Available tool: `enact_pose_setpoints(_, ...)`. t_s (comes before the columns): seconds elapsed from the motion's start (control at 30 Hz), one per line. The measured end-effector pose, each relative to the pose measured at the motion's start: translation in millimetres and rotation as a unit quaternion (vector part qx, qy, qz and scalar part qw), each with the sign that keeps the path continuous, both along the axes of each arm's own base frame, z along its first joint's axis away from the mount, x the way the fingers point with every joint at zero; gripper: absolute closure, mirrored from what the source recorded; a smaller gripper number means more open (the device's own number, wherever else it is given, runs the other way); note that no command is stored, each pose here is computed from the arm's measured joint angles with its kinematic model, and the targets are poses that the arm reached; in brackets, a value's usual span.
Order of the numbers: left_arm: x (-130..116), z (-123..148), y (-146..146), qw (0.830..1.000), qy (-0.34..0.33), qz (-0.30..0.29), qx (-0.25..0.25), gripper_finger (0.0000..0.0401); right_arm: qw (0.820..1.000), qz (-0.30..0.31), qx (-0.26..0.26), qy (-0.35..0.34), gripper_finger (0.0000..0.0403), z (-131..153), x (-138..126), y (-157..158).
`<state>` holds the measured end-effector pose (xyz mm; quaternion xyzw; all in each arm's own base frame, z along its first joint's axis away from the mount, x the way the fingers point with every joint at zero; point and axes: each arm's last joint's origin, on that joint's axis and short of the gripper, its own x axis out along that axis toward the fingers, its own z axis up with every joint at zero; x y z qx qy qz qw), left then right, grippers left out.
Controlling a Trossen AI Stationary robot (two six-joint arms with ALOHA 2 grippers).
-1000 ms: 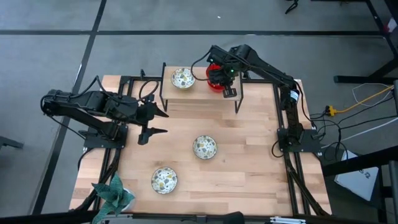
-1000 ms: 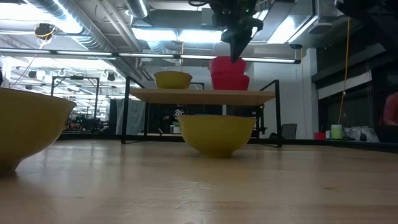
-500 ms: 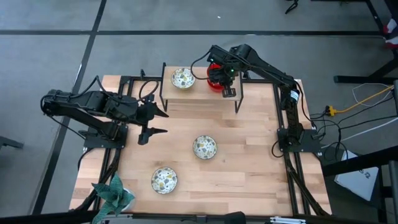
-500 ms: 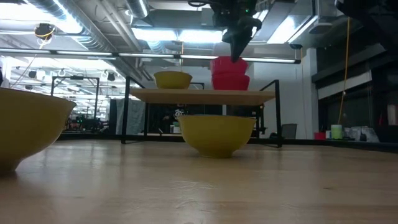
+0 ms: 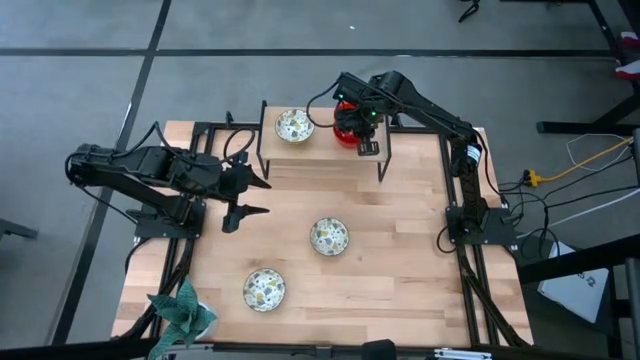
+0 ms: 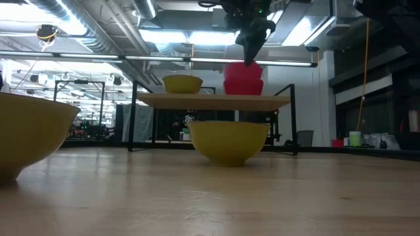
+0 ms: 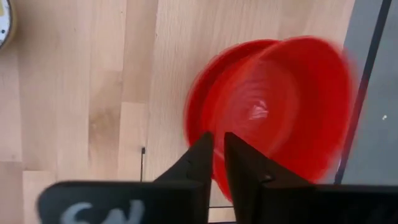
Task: Pick & Place Mini bowls
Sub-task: Stack the red bowl on top of the red bowl on the shelf, then stack the right white patterned bowl on top of the white patterned bowl on the shelf
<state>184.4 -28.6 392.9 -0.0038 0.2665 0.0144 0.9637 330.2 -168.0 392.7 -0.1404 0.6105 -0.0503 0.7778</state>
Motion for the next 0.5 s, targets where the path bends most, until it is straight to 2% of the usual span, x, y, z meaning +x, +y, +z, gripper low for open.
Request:
enact_pose_setpoints(0.23,0.0,0.0,-0.1,1.000,0.000,-0.001,0.000,0.0130,1.000,-0.001,0.000,0.000,0.0327,0.1,0.0,0.1)
enact_pose_setpoints(0.5,0.0,0.1,-0.2,1.000,0.000,-0.002,-0.001,0.0130,1.000,0.001,-0.001,-0.002,0.0329,1.5,-0.7,1.4)
